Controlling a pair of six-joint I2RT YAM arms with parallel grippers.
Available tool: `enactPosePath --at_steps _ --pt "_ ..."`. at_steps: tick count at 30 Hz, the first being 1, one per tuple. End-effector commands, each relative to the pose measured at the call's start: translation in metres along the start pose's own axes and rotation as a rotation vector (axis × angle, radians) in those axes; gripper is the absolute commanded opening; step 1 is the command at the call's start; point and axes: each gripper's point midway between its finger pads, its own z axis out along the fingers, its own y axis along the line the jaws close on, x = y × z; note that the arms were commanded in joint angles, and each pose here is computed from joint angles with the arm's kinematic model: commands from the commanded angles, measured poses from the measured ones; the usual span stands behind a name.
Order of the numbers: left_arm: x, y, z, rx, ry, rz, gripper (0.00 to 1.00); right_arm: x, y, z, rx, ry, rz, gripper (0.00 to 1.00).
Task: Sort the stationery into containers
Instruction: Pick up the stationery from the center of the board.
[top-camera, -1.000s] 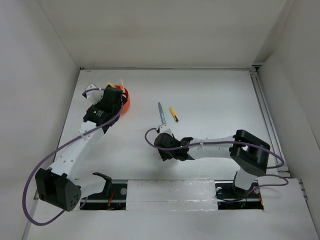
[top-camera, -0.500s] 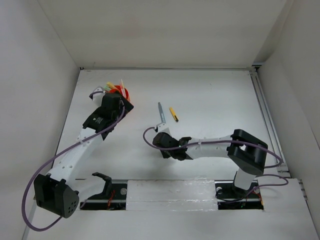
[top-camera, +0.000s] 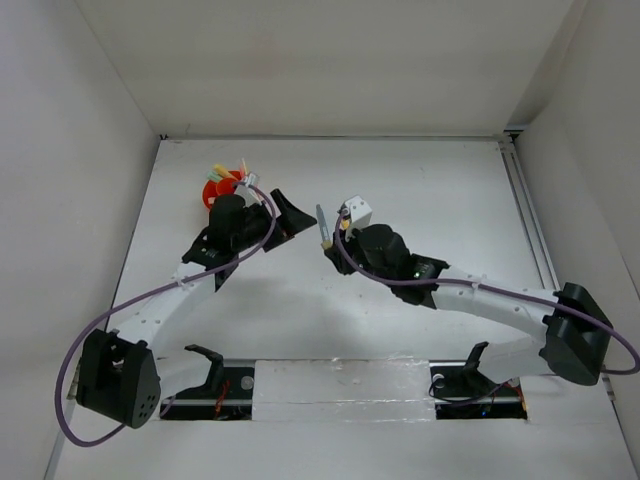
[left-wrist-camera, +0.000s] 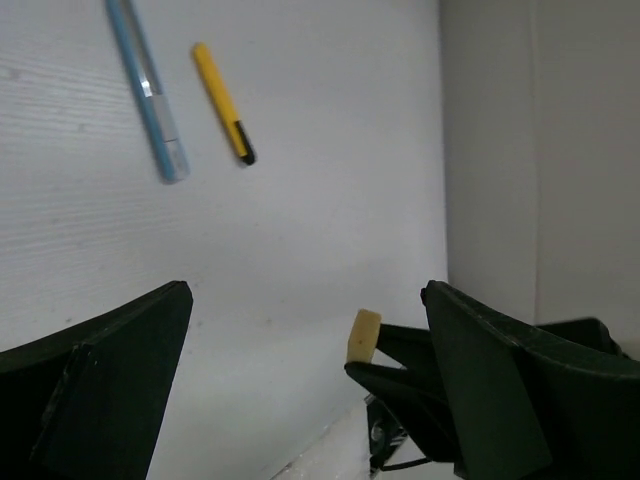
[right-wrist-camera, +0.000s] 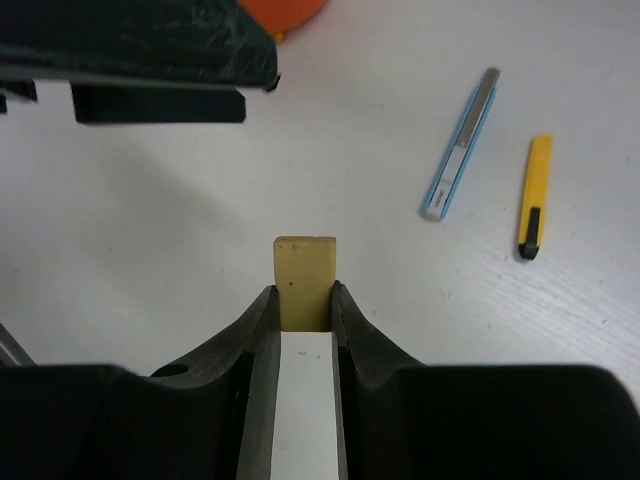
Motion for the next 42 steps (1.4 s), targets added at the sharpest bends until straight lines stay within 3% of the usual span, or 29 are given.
enactPosePath --at_steps 1,7,13,19,26,34,37,40,42 --pt "0.003 -0.047 -0.007 0.275 0.022 0.055 1.0 -0.031 0.006 0.003 -0.094 -0.088 -0.038 0.0" --pt "0.015 -0.073 -0.016 0.448 0.074 0.066 0.91 -0.064 0.012 -0.004 -0.2 -0.19 -0.048 0.0" --pt "0.026 -0.07 -0.008 0.442 0.117 0.059 0.78 -0.077 0.02 -0.005 -0.237 -0.218 -0.086 0.0" --pt "0.023 -0.069 -0.005 0.431 0.109 0.082 0.5 -0.085 0.023 -0.004 -0.241 -0.236 -0.085 0.0" --pt "0.024 -0.068 -0.004 0.425 0.114 0.078 0.38 -0.091 0.018 -0.004 -0.212 -0.252 -0.09 0.0" --pt "0.022 -0.073 -0.009 0.423 0.113 0.087 0.15 -0.092 0.014 -0.003 -0.189 -0.256 -0.086 0.0" --pt "0.022 -0.073 -0.009 0.423 0.113 0.087 0.02 -0.092 0.014 -0.003 -0.189 -0.256 -0.086 0.0" --pt "0.019 -0.068 -0.004 0.392 0.101 0.082 0.0 -0.092 0.013 -0.003 -0.18 -0.258 -0.085 0.0" --pt "0.012 -0.065 -0.001 0.362 0.068 0.082 0.0 -0.093 0.01 -0.002 -0.167 -0.261 -0.083 0.37"
